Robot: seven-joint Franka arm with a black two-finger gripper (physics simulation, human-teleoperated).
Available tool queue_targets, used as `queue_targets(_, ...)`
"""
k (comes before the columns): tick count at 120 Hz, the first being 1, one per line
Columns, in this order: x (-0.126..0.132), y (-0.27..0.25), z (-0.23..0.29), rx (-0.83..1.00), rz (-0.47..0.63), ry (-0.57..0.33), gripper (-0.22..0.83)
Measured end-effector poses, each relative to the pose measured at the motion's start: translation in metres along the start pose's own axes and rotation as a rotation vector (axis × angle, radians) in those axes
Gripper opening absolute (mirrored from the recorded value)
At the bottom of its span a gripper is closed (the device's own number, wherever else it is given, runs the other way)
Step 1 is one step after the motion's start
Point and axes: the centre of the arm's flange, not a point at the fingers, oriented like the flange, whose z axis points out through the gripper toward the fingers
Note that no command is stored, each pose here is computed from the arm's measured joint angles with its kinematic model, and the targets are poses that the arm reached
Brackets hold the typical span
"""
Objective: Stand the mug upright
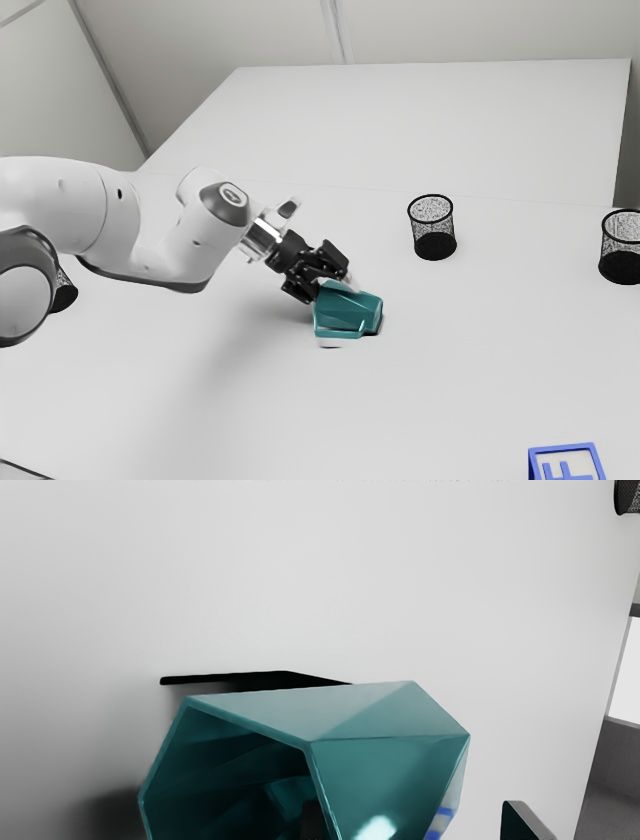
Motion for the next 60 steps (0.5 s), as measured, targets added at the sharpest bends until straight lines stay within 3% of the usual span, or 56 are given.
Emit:
queue_targets(38,-0.004,0.025,-0.001,-0.001,0.038,0.013,-0.02)
queue_targets(60,0.0,0.035,-0.004,0.001,0.05,0.026,-0.12)
